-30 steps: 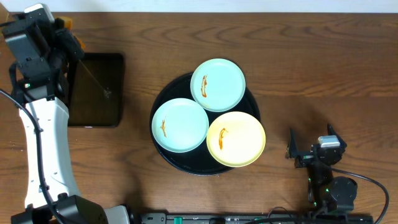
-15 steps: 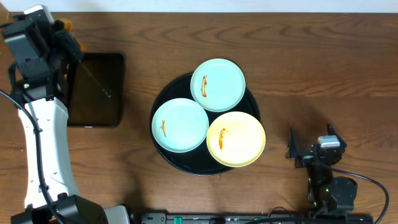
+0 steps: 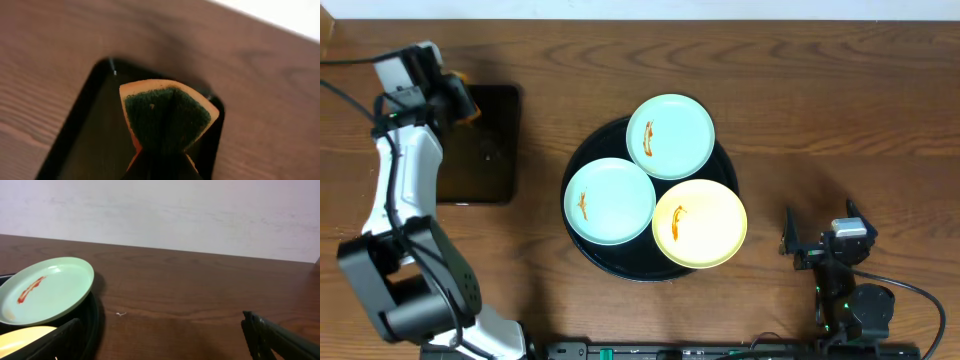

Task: Clean dirty plates on tray and stack at the side
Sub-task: 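Carry the sponge with the left gripper toward the plates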

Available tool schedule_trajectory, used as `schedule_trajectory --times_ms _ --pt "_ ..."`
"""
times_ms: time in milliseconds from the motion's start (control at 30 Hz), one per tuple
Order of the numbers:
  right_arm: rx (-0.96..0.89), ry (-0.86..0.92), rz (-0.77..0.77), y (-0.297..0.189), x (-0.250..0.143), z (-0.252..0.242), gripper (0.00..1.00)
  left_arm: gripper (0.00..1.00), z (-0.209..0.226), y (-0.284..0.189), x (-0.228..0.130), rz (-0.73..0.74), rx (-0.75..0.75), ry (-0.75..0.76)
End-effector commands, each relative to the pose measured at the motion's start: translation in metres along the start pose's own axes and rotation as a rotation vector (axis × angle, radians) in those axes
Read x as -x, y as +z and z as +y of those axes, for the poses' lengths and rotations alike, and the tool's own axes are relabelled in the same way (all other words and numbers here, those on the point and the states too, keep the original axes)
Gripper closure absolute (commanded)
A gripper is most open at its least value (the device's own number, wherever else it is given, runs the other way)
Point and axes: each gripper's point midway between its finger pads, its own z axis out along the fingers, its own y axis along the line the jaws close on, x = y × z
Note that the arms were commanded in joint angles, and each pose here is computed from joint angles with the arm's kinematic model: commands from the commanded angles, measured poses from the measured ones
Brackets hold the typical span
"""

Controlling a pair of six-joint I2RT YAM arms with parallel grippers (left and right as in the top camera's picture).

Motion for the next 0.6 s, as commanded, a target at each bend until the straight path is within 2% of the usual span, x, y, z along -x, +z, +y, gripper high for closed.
schedule_trajectory --times_ms 0,167,267,567 --pt "-0.013 -0.009 0.002 0.0 -0.001 -0.003 0.01 0.92 -0.012 -0.045 0.047 -0.15 -0.045 0.037" --pt "-0.013 -0.009 0.002 0.0 -0.001 -0.003 0.01 0.92 -0.027 -0.101 0.077 -0.284 -0.083 0.063" --pt "-0.013 -0.009 0.002 0.0 -0.001 -0.003 0.01 0.92 -0.024 -0.105 0.078 -0.29 -0.061 0.061" --pt "-0.013 -0.009 0.002 0.0 -0.001 -0.003 0.01 0.92 0.009 0.002 -0.001 -0.008 0.014 0.015"
